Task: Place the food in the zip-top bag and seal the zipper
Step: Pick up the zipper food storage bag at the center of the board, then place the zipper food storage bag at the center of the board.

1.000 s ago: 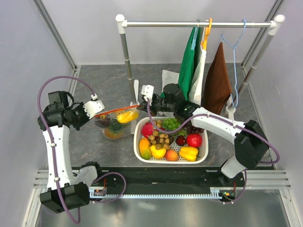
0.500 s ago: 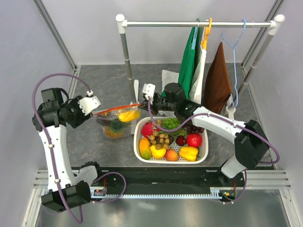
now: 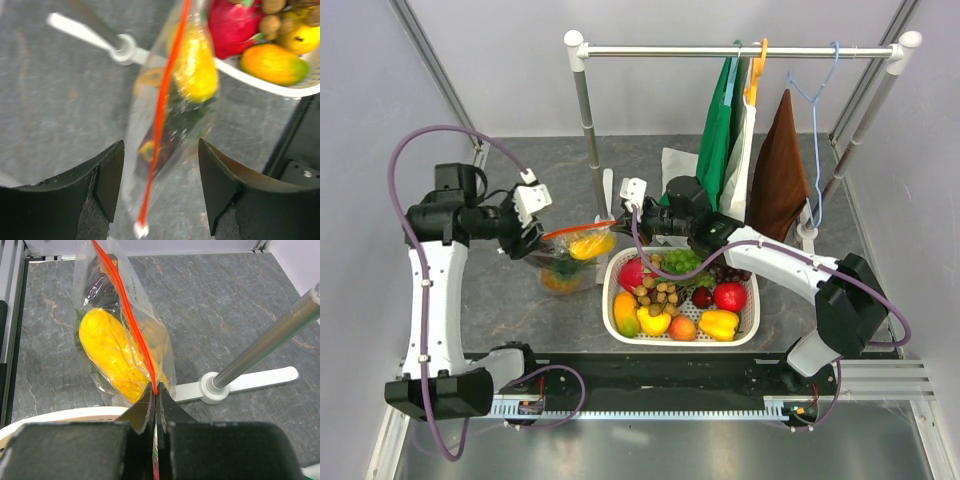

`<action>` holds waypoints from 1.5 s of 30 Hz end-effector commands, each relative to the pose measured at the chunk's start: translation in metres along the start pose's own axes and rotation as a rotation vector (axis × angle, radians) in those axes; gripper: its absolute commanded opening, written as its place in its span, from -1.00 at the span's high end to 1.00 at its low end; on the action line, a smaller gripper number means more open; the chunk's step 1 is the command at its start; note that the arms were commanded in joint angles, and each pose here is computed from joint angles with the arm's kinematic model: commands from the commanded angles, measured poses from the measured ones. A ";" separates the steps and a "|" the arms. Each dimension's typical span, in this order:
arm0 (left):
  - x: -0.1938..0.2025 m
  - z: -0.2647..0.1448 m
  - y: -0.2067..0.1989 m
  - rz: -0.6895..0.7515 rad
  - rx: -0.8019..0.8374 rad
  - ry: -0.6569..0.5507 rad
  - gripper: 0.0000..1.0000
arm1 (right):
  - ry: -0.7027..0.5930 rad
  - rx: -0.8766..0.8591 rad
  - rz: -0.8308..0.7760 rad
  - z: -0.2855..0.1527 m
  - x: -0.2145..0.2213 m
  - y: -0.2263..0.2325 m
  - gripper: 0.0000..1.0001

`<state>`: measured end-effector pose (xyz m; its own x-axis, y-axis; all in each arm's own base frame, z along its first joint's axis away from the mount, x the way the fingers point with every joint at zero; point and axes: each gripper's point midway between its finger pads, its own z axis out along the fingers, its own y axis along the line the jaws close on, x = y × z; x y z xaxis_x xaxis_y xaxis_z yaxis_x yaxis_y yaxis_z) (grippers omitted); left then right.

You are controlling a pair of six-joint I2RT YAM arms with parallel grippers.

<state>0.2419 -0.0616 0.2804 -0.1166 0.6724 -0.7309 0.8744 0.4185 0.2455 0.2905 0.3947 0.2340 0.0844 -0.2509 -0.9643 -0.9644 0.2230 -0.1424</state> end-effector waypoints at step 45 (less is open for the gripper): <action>0.043 0.031 0.188 0.309 -0.311 0.246 0.96 | -0.085 0.016 -0.010 -0.020 -0.059 0.014 -0.96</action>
<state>0.3772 0.0064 0.2574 -0.1460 0.8294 -0.5392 0.7825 0.4303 0.4500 0.2693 0.3950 0.2563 0.0721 -0.2284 -0.9709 -0.9675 0.2206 -0.1238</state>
